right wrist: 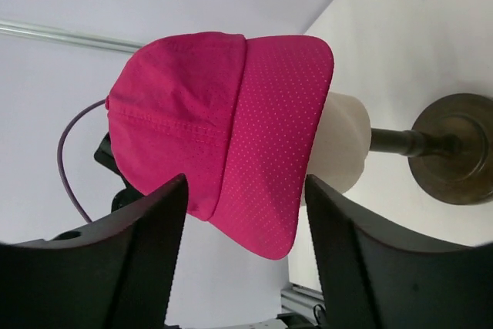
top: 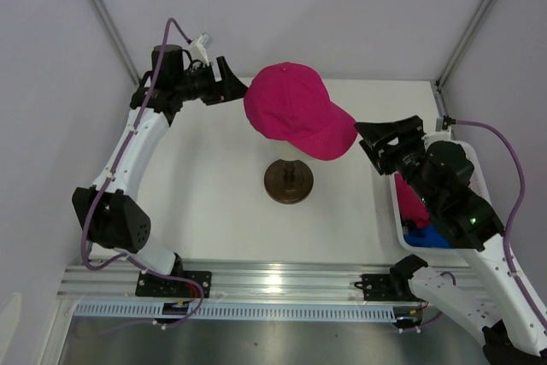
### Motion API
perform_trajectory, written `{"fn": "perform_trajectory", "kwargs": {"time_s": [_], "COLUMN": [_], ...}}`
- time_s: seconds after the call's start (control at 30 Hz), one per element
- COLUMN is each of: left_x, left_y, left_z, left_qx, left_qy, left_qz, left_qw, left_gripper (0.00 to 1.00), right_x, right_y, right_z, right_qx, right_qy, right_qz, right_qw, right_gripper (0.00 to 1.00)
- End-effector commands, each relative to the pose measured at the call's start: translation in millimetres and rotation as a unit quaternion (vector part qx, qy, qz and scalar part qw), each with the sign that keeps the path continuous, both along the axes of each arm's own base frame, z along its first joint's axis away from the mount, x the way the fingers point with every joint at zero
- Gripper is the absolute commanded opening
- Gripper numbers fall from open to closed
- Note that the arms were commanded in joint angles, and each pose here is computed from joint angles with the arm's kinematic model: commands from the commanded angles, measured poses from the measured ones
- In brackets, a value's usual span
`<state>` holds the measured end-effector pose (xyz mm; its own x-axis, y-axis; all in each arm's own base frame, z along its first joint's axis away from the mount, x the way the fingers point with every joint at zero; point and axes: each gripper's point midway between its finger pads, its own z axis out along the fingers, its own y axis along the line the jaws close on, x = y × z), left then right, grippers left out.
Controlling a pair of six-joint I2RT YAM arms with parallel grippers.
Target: Stack the hats
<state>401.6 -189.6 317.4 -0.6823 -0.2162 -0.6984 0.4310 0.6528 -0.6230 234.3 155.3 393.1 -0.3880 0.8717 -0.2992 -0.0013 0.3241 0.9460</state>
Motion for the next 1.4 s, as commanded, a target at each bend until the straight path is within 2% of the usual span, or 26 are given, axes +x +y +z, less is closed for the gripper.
{"fn": "perform_trajectory", "kwargs": {"time_s": [0.0,0.07,0.27,0.4,0.5,0.8,0.9,1.03,1.2,1.37], "left_x": [-0.7,0.1,2.6,1.7,-0.2,-6.5,-7.2,-1.0,9.4,3.0], "left_y": [1.7,3.2,7.4,11.2,10.0,-1.1,-17.6,-24.2,-10.6,-12.0], "left_z": [16.3,14.1,10.9,11.0,10.7,-4.7,-8.2,-28.5,-72.8,-102.7], "left_qx": [0.009,0.013,0.029,0.04,0.04,0.046,0.057,0.086,0.131,0.126], "left_qy": [-0.031,-0.028,-0.025,-0.031,-0.031,-0.021,-0.023,-0.002,0.046,0.071], "left_qz": [0.0,0.004,0.013,0.019,0.012,-0.008,-0.024,-0.01,0.039,0.036], "left_qw": [0.999,1.0,0.999,0.999,0.999,0.999,0.998,0.996,0.99,0.989], "left_gripper": [0.8,0.8,0.8,0.79,0.76,0.75,0.75,0.74,0.69,0.68], "right_x": [-4.8,-8.3,-26.9,-30.3,-27.5,-18.2,-15.9,-15.4,-18.3,-18.1], "right_y": [-5.8,-12.4,-63.7,-82.0,-81.6,-66.6,-60.9,-58.9,-64.0,-63.9], "right_z": [7.9,10.3,20.5,12.7,13.8,13.6,10.5,8.3,8.7,6.5], "right_qx": [-0.013,-0.042,-0.127,-0.184,-0.202,-0.2,-0.192,-0.189,-0.19,-0.191], "right_qy": [-0.022,-0.037,-0.042,-0.014,-0.013,-0.02,-0.02,-0.017,-0.017,-0.015], "right_qz": [-0.002,-0.006,-0.084,-0.109,-0.107,-0.084,-0.075,-0.071,-0.079,-0.079], "right_qw": [1.0,0.998,0.988,0.977,0.973,0.976,0.978,0.979,0.978,0.978], "right_gripper": [0.68,0.76,0.88,0.9,0.92,0.94,0.94,0.94,0.94,0.95]}}
